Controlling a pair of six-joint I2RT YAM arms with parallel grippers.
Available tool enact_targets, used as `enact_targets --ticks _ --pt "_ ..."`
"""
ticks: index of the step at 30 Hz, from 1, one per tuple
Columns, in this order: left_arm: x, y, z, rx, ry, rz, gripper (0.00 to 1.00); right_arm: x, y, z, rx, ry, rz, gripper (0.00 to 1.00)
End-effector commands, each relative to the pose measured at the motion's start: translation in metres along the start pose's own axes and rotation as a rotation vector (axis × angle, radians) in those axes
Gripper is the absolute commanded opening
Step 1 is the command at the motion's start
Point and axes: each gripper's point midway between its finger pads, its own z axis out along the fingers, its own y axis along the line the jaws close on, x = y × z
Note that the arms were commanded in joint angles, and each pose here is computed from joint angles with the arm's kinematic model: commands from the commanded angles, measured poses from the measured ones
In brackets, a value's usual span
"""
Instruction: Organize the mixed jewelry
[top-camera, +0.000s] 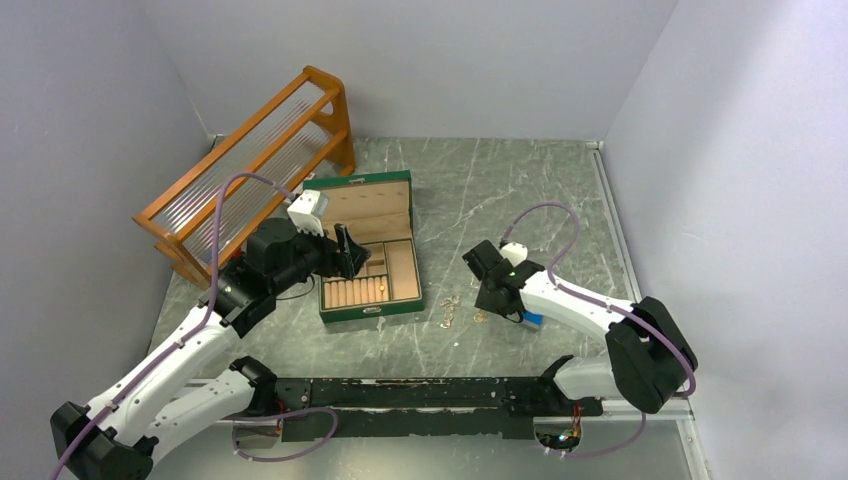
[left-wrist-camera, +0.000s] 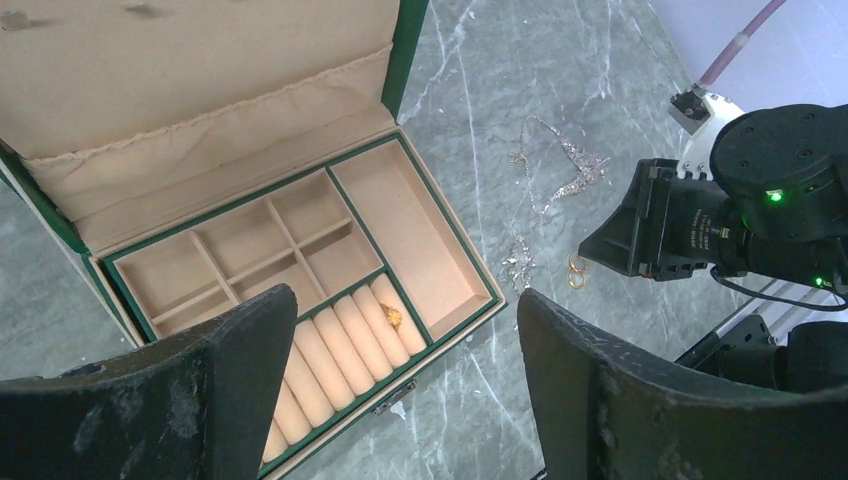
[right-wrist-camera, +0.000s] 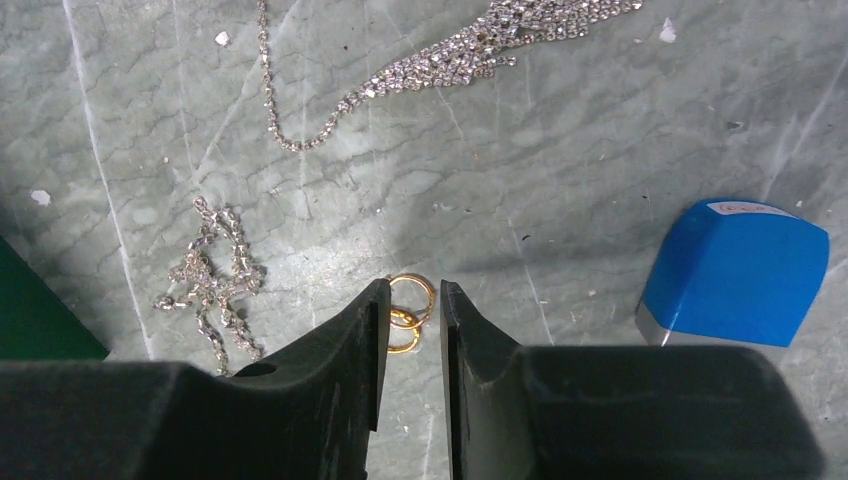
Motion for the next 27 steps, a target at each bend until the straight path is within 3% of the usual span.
enact_targets --ticks 1,17,22,27 --pt "-0.004 -0.006 0.002 0.038 -0.02 -0.006 0.85 0.001 0.0 0.006 -0.003 0.008 0.001 0.28" --pt "0.001 -0.005 0.005 0.037 -0.006 -0.011 0.82 0.018 -0.011 0.011 0.04 0.068 -0.02 0.22" --pt "0.001 -0.007 0.004 0.052 -0.005 -0.01 0.83 0.02 -0.01 0.012 0.026 0.074 -0.028 0.13" --pt "0.016 -0.03 0.009 0.191 0.055 -0.02 0.89 0.014 -0.01 0.013 0.031 0.051 -0.043 0.03"
